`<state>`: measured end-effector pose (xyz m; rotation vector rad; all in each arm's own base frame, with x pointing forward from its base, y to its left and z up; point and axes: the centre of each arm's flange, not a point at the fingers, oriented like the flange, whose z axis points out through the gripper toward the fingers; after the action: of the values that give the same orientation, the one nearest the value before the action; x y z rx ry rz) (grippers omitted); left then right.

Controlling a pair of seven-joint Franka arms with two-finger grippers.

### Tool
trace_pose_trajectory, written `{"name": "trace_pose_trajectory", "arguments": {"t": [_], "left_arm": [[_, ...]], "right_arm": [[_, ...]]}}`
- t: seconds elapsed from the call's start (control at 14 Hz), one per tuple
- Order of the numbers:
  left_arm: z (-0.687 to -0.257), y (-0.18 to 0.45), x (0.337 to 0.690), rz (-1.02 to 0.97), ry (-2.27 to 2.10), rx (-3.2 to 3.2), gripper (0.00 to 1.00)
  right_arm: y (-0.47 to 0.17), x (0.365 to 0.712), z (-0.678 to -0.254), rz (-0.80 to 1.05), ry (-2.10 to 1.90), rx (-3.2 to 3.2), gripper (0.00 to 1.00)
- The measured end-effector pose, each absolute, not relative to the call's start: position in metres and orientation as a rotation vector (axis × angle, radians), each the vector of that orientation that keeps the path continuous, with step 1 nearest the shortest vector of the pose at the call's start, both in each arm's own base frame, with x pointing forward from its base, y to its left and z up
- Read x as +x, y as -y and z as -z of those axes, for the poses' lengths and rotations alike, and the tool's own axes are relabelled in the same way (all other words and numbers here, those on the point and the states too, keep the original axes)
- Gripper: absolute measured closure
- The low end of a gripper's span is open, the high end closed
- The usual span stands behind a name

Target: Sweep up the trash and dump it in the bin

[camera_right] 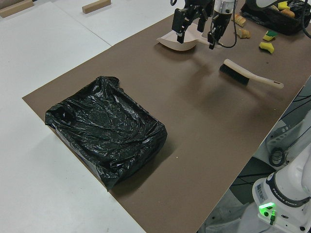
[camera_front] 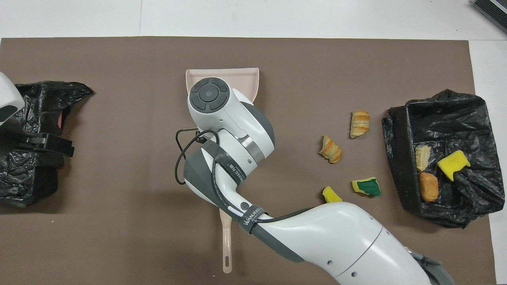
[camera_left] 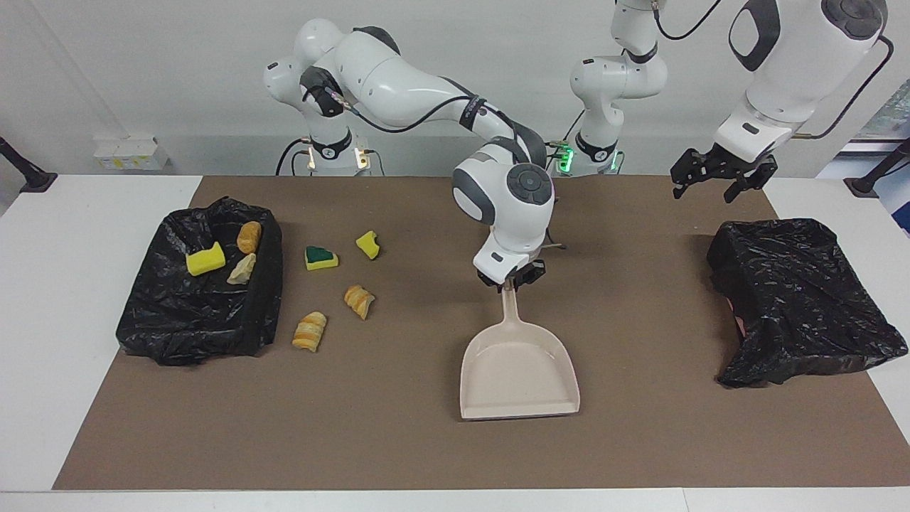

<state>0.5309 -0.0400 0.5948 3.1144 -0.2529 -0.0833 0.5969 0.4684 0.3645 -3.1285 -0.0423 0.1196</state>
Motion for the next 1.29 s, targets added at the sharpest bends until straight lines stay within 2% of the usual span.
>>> {"name": "trace_pose_trajectory", "arguments": {"t": [0.14, 0.22, 0.57, 0.72, 0.93, 1.15, 1.29], "left_arm": [[-0.593, 0.046, 0.532, 0.062, 0.267, 3.114, 0.00], [-0.592, 0.049, 0.533, 0.053, 0.277, 3.114, 0.00], [-0.582, 0.068, 0.543, -0.020, 0.316, 3.109, 0.00], [-0.569, 0.081, 0.552, -0.056, 0.331, 3.106, 0.00], [-0.546, 0.111, 0.570, -0.125, 0.302, 3.098, 0.00], [-0.524, 0.156, 0.581, -0.192, 0.248, 3.082, 0.00], [-0.505, 0.191, 0.584, -0.207, 0.207, 3.071, 0.00]], "right_arm": [[-0.467, 0.598, -0.365, -0.117, 0.038, -3.130, 0.65], [-0.467, 0.598, -0.365, -0.116, 0.038, -3.130, 0.58], [-0.458, 0.602, -0.389, -0.083, 0.015, -3.118, 0.02], [-0.454, 0.593, -0.411, -0.101, 0.013, -3.115, 0.00], [-0.449, 0.559, -0.447, -0.142, 0.019, -3.099, 0.00], [-0.436, 0.510, -0.476, -0.211, 0.032, -3.095, 0.00], [-0.436, 0.468, -0.479, -0.254, 0.049, -3.115, 0.00]]}}
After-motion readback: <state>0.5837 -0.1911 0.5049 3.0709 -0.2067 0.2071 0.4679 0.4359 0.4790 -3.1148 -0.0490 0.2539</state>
